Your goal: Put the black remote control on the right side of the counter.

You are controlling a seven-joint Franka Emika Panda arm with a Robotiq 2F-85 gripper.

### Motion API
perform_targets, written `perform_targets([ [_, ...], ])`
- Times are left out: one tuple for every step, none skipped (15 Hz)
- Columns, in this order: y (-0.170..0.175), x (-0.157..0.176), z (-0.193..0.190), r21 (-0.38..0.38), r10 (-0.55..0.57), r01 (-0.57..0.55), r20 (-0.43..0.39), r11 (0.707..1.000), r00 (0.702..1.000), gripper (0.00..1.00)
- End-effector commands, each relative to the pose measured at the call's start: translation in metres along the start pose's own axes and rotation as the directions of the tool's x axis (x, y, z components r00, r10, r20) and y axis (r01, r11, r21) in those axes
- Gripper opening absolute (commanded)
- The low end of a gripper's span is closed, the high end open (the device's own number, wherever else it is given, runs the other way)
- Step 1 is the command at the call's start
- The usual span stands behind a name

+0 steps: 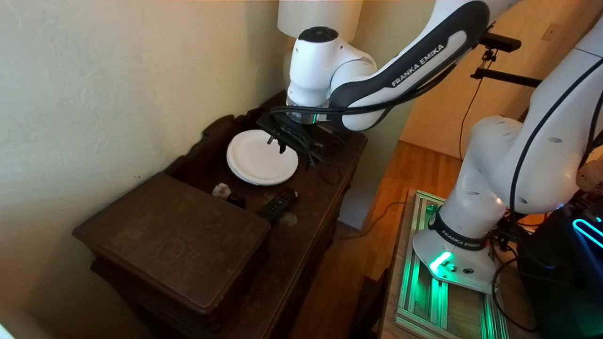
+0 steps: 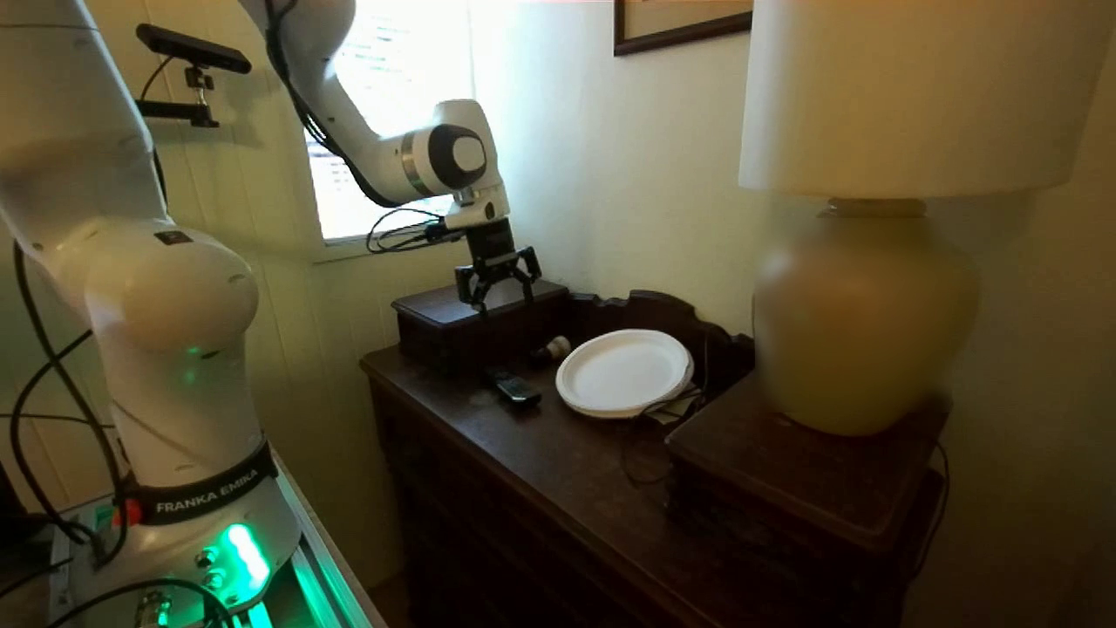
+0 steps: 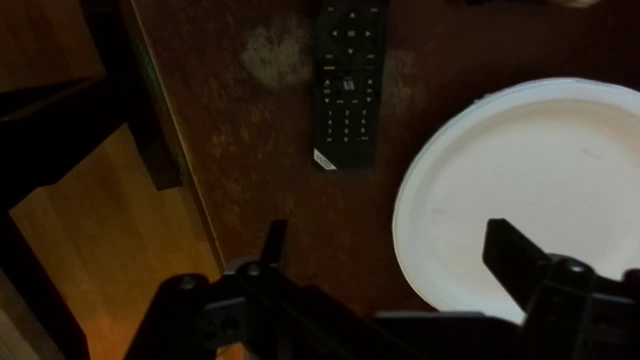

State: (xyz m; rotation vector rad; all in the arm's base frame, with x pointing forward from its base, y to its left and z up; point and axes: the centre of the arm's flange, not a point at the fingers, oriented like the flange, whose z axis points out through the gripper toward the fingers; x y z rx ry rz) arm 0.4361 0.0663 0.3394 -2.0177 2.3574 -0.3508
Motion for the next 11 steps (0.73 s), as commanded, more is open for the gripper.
perform_targets([
  [0.023, 0.02, -0.056, 0.057, -0.026, 0.021, 0.088, 0.998, 0.996, 1.0],
  [0.004, 0.006, -0.031, 0.047, -0.007, 0.005, 0.043, 0.999, 0.999, 1.0],
  [0.007, 0.008, -0.042, 0.061, -0.018, 0.014, 0.061, 0.998, 0.998, 1.0],
  [0.01, 0.011, -0.047, 0.07, -0.023, 0.018, 0.068, 0.997, 0.997, 1.0],
  [0.013, 0.013, -0.049, 0.073, -0.025, 0.02, 0.071, 0.997, 0.997, 1.0],
  [0.015, 0.013, -0.049, 0.072, -0.027, 0.022, 0.071, 0.997, 0.997, 1.0],
  [0.015, 0.013, -0.048, 0.07, -0.028, 0.023, 0.07, 0.997, 0.997, 1.0],
  [0.016, 0.013, -0.048, 0.069, -0.028, 0.023, 0.07, 0.997, 0.997, 1.0],
  [0.016, 0.013, -0.048, 0.069, -0.028, 0.023, 0.07, 0.997, 0.997, 1.0],
  [0.016, 0.013, -0.048, 0.069, -0.028, 0.023, 0.07, 0.997, 0.997, 1.0],
  [0.016, 0.013, -0.048, 0.068, -0.028, 0.023, 0.07, 0.997, 0.997, 1.0],
])
